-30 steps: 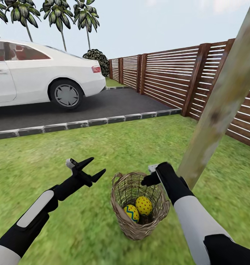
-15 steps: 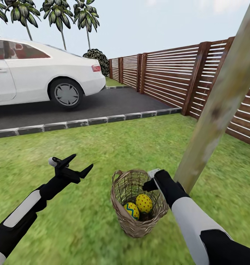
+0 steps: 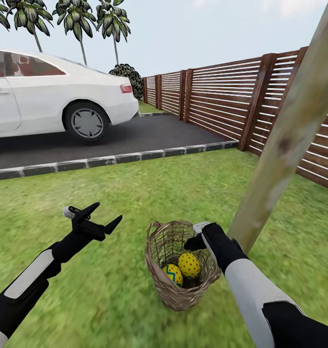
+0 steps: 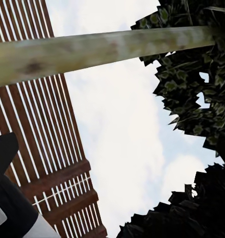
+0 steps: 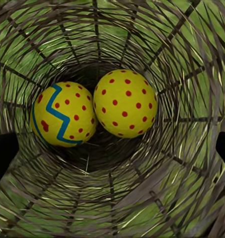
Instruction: Take the three Easter eggs out of the wicker basket on the lawn in the garden, then place them on the lawn next to a single tree (choose any tree) so that all three eggs are next to the same tree and none are left in the basket.
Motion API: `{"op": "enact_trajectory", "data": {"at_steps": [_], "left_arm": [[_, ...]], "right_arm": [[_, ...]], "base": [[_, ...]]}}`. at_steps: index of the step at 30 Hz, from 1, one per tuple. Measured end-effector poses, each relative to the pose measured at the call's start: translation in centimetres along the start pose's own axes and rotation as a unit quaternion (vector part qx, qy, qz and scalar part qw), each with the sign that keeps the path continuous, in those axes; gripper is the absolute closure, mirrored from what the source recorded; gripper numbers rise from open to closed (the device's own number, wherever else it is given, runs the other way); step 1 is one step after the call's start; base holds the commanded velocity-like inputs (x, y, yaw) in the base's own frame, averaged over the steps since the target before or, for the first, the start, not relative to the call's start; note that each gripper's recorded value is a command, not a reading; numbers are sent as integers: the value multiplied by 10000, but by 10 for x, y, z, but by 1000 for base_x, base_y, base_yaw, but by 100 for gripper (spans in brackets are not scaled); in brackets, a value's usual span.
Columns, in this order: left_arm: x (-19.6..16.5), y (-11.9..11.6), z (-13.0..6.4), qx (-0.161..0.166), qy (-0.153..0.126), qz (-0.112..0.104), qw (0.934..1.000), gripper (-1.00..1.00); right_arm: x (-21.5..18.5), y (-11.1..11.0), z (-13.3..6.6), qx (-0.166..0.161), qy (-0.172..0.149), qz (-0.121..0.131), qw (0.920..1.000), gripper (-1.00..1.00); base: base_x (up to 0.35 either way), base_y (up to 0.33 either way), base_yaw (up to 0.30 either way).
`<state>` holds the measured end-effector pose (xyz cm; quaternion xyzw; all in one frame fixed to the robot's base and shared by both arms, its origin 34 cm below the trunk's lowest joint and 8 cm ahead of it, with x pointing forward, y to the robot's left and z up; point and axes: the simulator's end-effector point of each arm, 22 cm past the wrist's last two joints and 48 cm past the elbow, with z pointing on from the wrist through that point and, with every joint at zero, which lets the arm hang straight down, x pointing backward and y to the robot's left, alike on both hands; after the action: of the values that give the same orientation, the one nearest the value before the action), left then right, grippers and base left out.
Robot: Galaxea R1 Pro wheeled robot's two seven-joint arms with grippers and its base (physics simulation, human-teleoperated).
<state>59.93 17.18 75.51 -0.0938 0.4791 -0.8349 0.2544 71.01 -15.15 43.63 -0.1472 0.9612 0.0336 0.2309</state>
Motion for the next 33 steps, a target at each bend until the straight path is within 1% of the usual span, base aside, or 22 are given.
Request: {"op": "enact_trajectory", "data": {"at_steps": [6,17,24,33], "left_arm": [[0,0,0,2,-5,-5,10000,-100],[0,0,0,1,0,2,10000,-100],[2,-1,2,21,29,8,10000,-100],[9,13,-10,30,47,10,10000,-100]], "right_arm": [[0,1,0,-18,-5,15,10000,-100],[1,1,0,-17,11,31,10000,-100],[4,2,1,-33,54,51,10000,-100],[18,3,17,-24,64,49,10000,-100]], "base": [[61,1,0],[271,9,0],[19,0,0],[0,0,0]]}}
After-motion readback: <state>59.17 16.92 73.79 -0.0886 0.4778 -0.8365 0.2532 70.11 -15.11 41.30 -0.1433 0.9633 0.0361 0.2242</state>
